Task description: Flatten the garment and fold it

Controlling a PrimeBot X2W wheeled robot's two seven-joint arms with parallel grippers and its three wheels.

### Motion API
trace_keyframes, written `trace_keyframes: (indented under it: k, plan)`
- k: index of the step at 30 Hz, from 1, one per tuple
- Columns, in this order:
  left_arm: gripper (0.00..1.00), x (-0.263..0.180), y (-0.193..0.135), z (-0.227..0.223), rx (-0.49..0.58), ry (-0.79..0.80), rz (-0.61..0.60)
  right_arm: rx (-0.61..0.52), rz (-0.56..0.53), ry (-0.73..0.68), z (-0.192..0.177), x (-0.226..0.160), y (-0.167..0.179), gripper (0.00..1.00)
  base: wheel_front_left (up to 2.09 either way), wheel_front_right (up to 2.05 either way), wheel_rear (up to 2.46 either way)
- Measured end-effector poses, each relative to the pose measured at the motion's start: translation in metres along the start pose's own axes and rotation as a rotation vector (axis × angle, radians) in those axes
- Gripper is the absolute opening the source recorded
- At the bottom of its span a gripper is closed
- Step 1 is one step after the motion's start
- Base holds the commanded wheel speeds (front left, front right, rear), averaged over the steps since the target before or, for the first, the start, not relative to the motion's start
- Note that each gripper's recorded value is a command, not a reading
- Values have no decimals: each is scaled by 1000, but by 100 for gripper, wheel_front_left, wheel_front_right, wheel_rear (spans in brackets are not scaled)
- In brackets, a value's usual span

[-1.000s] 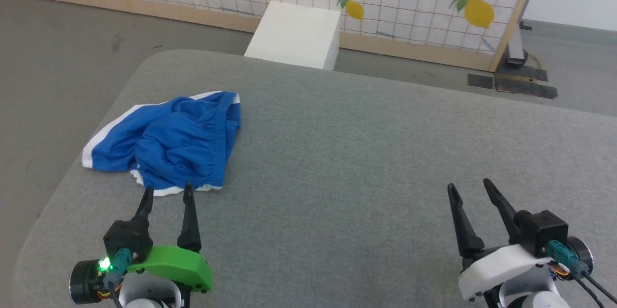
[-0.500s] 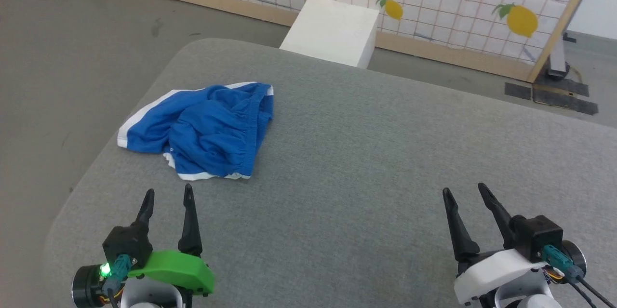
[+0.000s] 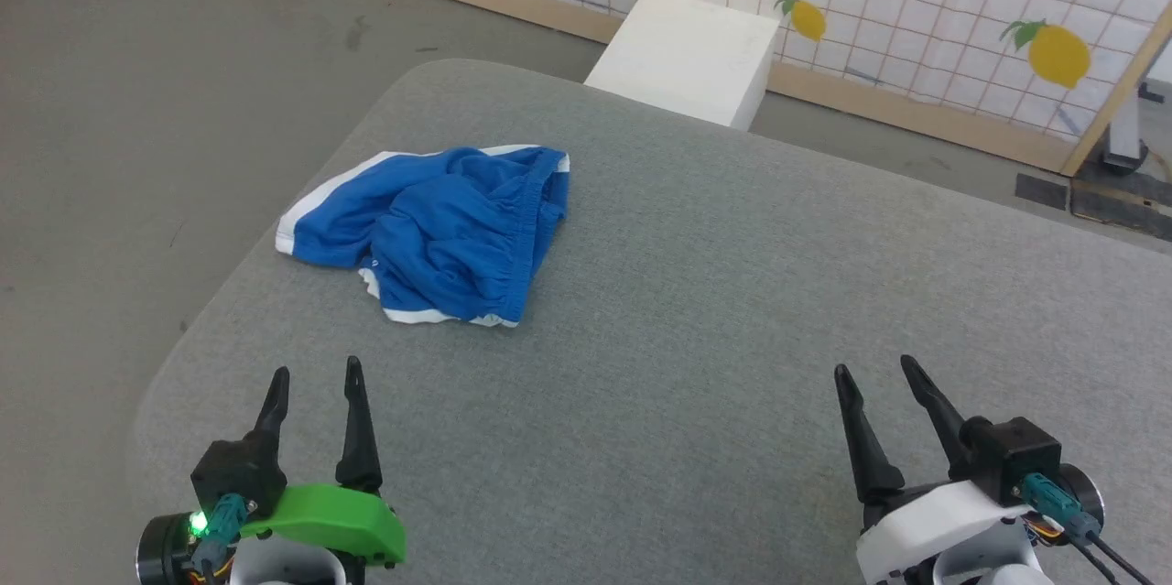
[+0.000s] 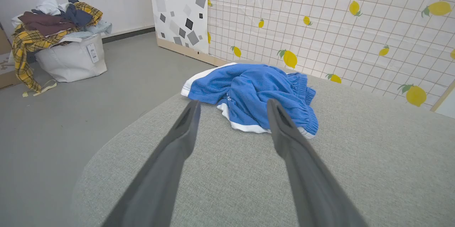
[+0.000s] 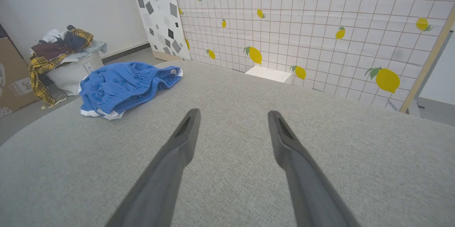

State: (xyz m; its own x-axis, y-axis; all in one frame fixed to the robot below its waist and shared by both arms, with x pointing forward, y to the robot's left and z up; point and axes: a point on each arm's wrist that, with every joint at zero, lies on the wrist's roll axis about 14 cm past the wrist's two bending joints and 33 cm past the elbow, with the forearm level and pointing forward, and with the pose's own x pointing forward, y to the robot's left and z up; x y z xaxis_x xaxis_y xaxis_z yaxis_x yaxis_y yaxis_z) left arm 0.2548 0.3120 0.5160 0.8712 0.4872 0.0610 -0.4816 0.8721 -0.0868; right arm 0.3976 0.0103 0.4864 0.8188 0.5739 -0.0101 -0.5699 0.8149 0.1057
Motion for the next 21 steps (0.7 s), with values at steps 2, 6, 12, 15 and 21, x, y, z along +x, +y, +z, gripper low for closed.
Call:
trace_keyframes:
  k: [2, 6, 12, 15, 21]
  plan:
    - [100, -2, 3, 0, -2, 0, 12, 2, 9, 3, -2, 2, 3, 100, 0, 0, 0]
    - [100, -5, 10, -1, -7, -2, 36, 5, 25, 9, -5, 5, 7, 100, 0, 0, 0]
    - [100, -10, 21, 0, -4, -11, 68, 16, 49, 7, -8, 10, 15, 100, 0, 0, 0]
    - [100, -12, 26, 1, -7, -16, 86, 20, 62, 7, -9, 12, 19, 100, 0, 0, 0]
    - [100, -18, 35, 2, -21, -22, 120, 29, 87, 12, -13, 15, 27, 100, 0, 0, 0]
